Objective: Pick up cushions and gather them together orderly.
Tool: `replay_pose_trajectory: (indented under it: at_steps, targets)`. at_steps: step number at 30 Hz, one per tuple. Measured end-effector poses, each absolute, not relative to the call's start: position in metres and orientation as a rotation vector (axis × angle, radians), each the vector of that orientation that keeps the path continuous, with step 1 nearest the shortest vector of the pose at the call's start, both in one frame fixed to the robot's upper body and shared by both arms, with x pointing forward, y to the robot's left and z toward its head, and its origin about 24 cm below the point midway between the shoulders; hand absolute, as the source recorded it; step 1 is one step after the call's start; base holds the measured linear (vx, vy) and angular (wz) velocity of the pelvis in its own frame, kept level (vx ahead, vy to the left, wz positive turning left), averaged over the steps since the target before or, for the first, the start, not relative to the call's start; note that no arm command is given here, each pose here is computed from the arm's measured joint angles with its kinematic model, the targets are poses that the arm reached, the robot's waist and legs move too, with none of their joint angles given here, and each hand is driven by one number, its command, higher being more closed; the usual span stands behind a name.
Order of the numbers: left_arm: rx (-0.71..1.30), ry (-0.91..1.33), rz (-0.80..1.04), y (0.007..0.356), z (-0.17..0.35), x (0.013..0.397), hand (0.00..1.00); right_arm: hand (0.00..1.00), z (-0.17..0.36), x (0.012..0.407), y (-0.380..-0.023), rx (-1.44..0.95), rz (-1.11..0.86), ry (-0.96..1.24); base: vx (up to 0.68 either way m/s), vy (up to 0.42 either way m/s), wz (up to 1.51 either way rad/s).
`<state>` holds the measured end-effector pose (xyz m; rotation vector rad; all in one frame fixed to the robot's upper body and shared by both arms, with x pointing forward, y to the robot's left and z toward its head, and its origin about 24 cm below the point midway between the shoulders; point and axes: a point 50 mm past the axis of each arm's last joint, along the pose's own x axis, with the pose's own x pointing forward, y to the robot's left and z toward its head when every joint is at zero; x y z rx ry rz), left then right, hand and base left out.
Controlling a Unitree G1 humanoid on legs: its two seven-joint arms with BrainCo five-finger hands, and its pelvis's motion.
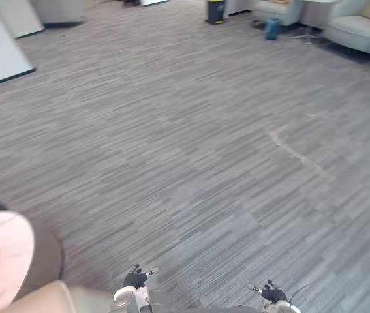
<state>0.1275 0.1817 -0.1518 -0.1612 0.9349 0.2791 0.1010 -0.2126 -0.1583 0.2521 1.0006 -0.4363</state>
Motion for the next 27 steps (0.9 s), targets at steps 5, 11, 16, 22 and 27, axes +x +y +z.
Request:
replay_pose_trajectory:
  at_steps: [5, 11, 16, 22, 27]
  targets:
    - [-0.170, 0.930, 0.320, 0.190, -0.152, 0.121, 0.00, 0.00, -0.161, 0.094, -0.203, 0.272, -0.436, 1.020, 0.48, 0.168, -1.21]
    - [-0.144, 0.946, 0.299, 0.191, -0.152, 0.124, 0.00, 0.00, -0.157, 0.106, -0.194, 0.297, -0.391, 0.963, 0.54, 0.121, -0.82]
    - [-0.088, 0.921, 0.169, 0.172, -0.148, 0.140, 0.00, 0.00, -0.151, 0.124, -0.200, 0.283, -0.367, 0.910, 0.40, 0.016, -0.35]
    - [-0.117, 0.957, 0.180, 0.167, -0.153, 0.133, 0.00, 0.00, -0.155, 0.109, -0.215, 0.287, -0.428, 0.956, 0.43, -0.260, 0.20]
    - [-0.174, 0.916, 0.238, 0.171, -0.149, 0.135, 0.00, 0.00, -0.157, 0.101, -0.213, 0.298, -0.440, 0.973, 0.46, -0.244, -0.03]
